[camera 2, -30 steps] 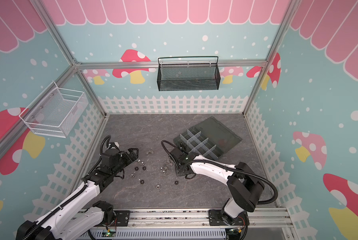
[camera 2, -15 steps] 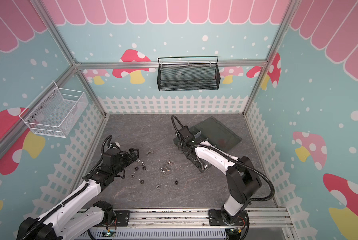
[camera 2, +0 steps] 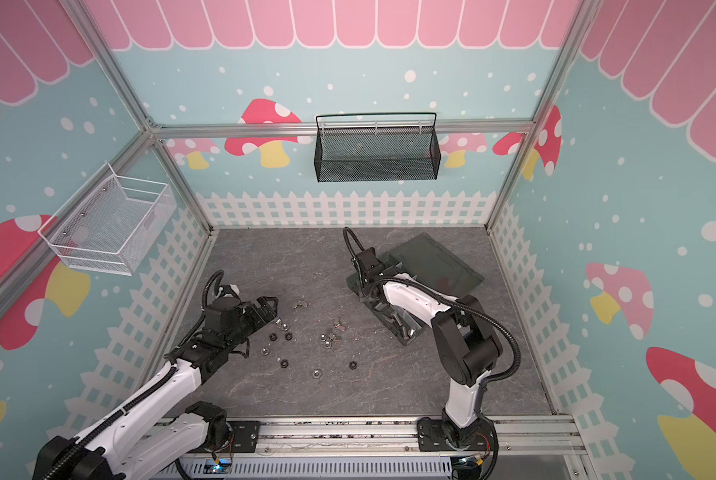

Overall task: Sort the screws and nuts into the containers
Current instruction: 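Lower the black bolt into the compartment and open the right gripper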

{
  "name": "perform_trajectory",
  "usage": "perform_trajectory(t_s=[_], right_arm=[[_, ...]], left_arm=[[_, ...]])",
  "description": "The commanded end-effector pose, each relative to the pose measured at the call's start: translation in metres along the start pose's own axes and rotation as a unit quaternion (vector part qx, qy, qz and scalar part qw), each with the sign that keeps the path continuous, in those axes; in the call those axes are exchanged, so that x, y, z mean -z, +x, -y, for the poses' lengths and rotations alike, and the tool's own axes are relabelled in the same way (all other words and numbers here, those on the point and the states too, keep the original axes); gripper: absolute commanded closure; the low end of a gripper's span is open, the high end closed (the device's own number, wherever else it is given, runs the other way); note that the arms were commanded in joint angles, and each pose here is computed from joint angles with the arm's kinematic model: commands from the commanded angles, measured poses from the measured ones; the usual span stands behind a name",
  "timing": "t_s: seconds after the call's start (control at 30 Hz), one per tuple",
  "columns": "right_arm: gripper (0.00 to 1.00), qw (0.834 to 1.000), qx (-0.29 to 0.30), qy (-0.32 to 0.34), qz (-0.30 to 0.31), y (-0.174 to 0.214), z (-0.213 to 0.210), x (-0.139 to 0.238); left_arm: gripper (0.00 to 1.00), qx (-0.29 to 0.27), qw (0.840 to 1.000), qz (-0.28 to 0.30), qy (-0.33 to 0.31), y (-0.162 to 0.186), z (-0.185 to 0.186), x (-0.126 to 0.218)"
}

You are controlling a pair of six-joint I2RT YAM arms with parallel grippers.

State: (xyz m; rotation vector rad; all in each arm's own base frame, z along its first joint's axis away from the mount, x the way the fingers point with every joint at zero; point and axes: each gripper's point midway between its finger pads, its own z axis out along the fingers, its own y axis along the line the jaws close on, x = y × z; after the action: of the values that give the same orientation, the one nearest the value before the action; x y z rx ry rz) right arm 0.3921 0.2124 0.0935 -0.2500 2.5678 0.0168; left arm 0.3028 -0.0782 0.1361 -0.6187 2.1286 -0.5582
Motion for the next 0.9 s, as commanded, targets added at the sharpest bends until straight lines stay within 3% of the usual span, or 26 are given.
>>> perform_trajectory(t_s=[0.0, 0.37, 0.87], right_arm=[[0.74, 1.0, 0.007, -0.004, -0.001, -0.002, -0.003, -0.006], [0.6, 1.0, 0.006, -0.006, -0.007, 0.004, -0.001, -0.006], [0.59, 0.997, 0.018, -0.06, 0.041, -0.012, -0.018, 0.04]], left_arm=[[0.0, 0.003, 1.0, 0.011, -0.003, -0.006, 0.0, 0.005], [0.0, -0.004, 1.0, 0.019, -0.021, -0.008, -0.007, 0.011], [0.0, -0.014, 0.999, 0.021, -0.044, -0.013, -0.013, 0.016]])
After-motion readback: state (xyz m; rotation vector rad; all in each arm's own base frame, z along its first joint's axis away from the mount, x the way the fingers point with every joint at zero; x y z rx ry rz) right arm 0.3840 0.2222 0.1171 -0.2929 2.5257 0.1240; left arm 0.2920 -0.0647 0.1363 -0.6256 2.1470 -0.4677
